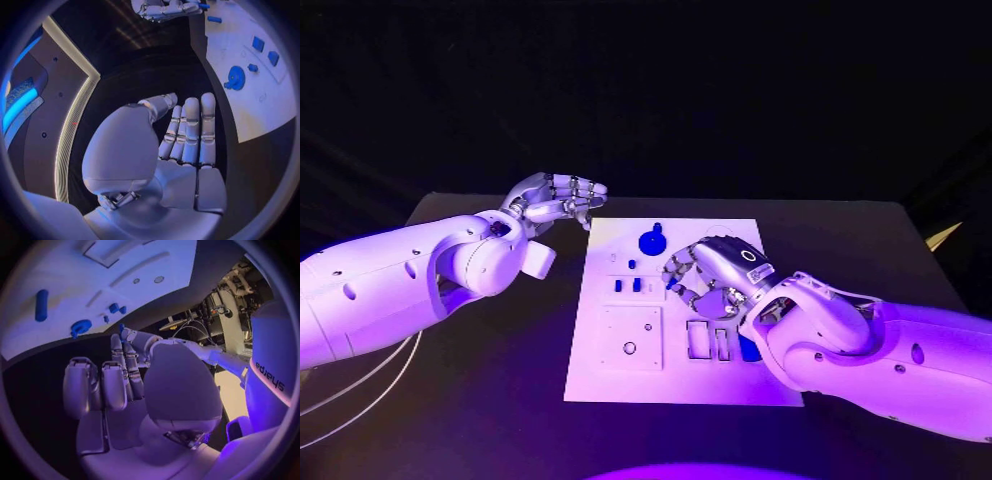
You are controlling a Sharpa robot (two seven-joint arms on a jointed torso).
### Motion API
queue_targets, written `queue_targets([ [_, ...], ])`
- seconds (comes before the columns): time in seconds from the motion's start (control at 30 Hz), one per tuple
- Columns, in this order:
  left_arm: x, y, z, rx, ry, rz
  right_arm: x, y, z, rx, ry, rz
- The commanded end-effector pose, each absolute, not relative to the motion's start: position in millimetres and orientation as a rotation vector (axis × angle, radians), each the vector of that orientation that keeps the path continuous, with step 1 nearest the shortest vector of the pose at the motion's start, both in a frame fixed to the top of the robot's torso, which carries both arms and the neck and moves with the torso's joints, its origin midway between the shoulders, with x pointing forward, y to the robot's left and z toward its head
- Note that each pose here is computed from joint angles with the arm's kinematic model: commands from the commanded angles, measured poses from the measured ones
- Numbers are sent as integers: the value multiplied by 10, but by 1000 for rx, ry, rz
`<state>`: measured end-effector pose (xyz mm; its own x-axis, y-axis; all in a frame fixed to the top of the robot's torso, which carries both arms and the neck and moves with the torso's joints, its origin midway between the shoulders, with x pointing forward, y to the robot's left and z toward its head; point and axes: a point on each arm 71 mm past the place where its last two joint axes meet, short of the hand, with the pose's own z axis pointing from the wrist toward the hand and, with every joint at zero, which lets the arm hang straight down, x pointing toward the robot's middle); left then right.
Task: Assemble the parts on the task board
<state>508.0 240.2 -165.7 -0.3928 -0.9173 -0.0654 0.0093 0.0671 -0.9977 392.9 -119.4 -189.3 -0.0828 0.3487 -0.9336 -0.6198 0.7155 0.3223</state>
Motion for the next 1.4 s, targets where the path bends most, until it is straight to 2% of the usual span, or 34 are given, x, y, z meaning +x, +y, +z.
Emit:
queue_targets([
  [0.03,5087,2360,-1647,-941,1527,-1469,3866,-1104,-1965,-257,1444,862],
  [0.33,5103,2263,-1653,-933,1536,-1485,3789,-924,-2218,-274,1496,892],
  [0.63,5105,2209,-1653,-924,1544,-1493,3793,-909,-2409,-277,1543,874],
  [1.4,5101,2210,-1654,-924,1550,-1495,3817,-900,-2531,-281,1572,836],
])
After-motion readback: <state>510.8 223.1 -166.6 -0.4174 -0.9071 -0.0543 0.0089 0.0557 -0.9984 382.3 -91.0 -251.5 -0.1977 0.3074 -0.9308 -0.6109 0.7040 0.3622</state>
